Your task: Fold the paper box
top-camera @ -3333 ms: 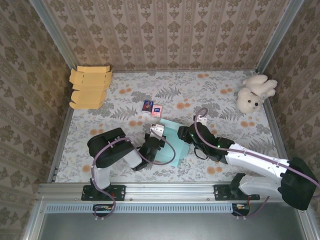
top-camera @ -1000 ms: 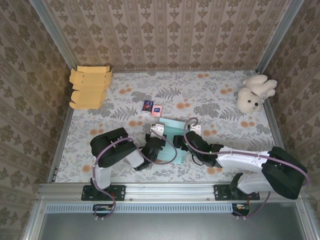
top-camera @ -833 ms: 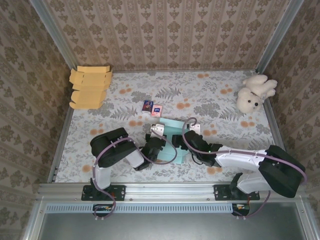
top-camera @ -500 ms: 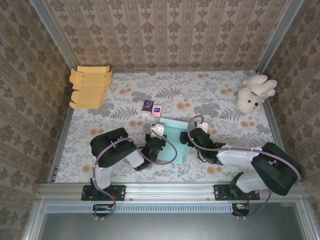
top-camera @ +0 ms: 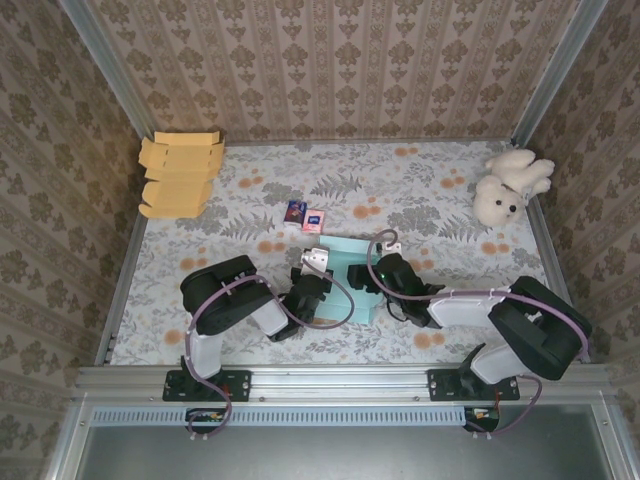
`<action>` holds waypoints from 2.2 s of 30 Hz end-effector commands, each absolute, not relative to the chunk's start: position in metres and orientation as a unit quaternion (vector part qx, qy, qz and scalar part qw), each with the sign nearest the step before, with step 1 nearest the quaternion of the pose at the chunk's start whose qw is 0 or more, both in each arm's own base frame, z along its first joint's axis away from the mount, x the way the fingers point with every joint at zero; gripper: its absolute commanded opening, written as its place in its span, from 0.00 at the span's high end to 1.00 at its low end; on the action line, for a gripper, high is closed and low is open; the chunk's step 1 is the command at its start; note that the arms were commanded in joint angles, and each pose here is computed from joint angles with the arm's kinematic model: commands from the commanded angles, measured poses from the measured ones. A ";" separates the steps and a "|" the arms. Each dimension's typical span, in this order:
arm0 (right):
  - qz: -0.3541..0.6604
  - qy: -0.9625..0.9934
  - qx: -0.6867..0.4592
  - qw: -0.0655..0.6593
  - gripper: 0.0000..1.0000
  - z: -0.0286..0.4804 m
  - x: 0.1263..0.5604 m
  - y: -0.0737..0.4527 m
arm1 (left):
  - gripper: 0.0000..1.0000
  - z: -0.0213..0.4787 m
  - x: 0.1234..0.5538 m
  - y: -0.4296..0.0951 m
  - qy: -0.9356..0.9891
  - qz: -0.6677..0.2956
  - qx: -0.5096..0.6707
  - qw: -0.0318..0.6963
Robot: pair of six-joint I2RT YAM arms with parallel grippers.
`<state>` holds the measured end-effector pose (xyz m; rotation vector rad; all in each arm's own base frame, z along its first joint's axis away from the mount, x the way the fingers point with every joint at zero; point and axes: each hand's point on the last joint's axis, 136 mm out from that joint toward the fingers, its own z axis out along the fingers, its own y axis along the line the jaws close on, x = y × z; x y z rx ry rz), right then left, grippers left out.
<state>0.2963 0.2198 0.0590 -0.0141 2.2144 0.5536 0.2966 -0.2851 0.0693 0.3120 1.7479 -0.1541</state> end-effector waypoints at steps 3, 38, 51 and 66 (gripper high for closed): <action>0.264 0.863 -0.040 0.429 0.14 0.076 0.301 0.253 | 1.00 0.061 0.291 -0.292 0.766 -0.072 0.155 0.619; 0.184 0.875 -0.030 0.448 0.14 0.117 0.253 0.177 | 1.00 0.068 0.295 -0.289 0.760 -0.053 0.155 0.629; 0.050 0.864 0.111 0.488 0.20 0.092 0.262 0.076 | 1.00 0.069 0.291 -0.286 0.757 -0.059 0.165 0.630; 0.151 0.850 0.088 0.497 0.16 0.126 0.284 0.117 | 1.00 0.064 0.291 -0.289 0.759 -0.059 0.169 0.626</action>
